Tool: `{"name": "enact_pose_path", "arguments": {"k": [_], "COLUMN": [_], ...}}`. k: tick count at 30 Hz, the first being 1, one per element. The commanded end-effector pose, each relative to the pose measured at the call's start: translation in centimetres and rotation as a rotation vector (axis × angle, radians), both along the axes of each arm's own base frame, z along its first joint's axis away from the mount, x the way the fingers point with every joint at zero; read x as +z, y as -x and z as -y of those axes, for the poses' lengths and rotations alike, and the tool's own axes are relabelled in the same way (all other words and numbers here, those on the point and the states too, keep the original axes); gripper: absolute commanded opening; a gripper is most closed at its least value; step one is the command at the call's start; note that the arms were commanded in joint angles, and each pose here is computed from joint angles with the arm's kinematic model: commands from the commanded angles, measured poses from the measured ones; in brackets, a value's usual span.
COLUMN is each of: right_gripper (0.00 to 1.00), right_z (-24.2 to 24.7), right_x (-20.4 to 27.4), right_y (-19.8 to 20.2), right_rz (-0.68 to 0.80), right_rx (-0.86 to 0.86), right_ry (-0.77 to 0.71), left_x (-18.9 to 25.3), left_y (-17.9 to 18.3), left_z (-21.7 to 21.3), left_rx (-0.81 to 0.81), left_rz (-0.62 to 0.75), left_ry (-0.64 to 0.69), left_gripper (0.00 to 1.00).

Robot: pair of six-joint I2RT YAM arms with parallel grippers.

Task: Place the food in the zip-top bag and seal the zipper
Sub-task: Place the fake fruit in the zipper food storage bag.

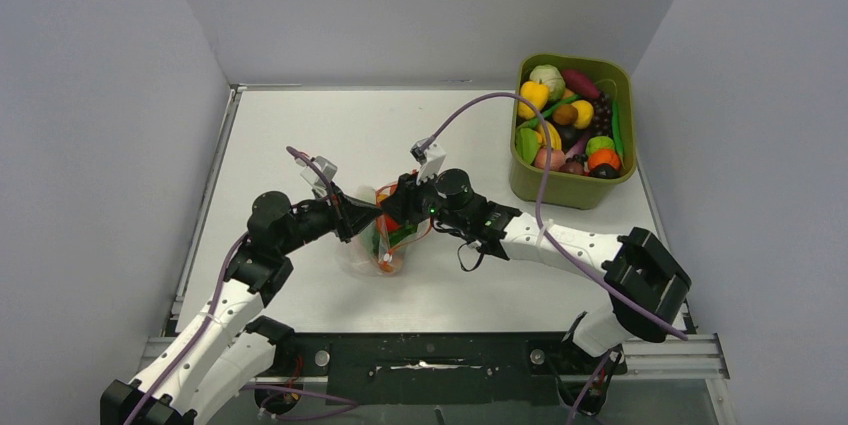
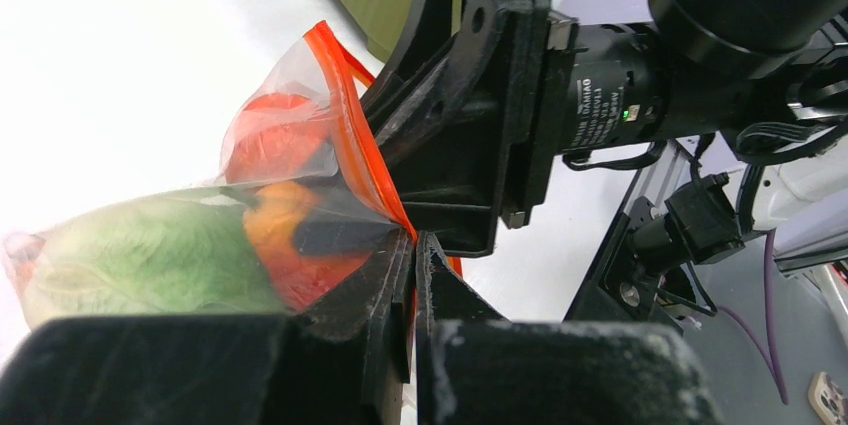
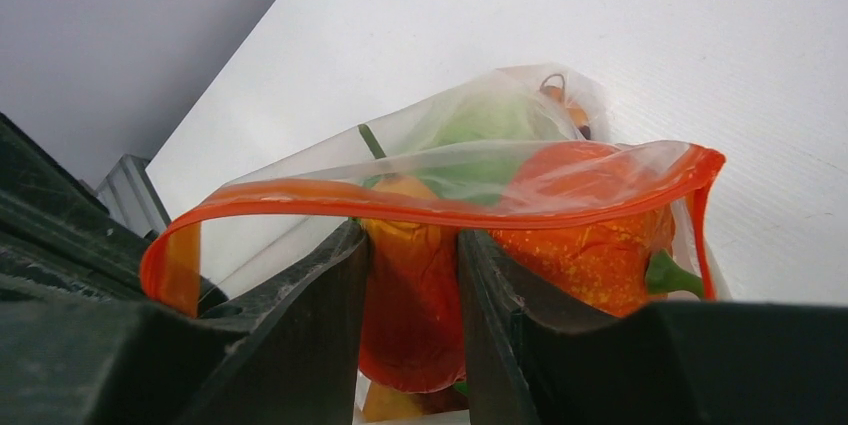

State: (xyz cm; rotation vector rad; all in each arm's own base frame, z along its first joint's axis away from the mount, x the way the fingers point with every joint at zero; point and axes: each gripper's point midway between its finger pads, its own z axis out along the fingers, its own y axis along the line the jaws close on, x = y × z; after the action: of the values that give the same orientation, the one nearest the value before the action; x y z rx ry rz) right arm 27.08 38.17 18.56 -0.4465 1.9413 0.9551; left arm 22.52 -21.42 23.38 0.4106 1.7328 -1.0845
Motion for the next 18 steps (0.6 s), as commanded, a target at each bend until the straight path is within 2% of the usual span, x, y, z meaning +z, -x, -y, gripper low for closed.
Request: {"name": "enact_pose_path", "arguments": {"k": [1, 7, 12, 18], "right_gripper": [0.27, 0.5, 0.63, 0.68], "right_z": [-1.1, 0.1, 1.8, 4.1], "right_x": [3.1, 3.7, 4.4, 5.6], "right_y": [-1.8, -1.9, -1.6, -1.0], "right_rz": [0.085, 0.095, 0.098, 0.095], "right_rx": [-0.036, -0.063, -0.083, -0.121], "right_ry": [-0.065, -0.028, 0.013, 0.045], "left_x": [4.0, 3.9, 3.8, 3.6], "left_y": [0.2, -0.1, -0.3, -0.5], "left_z": [0.4, 0.2, 0.1, -0.1], "left_rx": [-0.032, -0.017, -0.003, 0.009], "left_rz": [0.142, 0.143, 0.146, 0.146], "left_ry": [0.066, 0.061, 0.051, 0.044], "left_gripper": [0.0, 0.0, 0.0, 0.0]}}
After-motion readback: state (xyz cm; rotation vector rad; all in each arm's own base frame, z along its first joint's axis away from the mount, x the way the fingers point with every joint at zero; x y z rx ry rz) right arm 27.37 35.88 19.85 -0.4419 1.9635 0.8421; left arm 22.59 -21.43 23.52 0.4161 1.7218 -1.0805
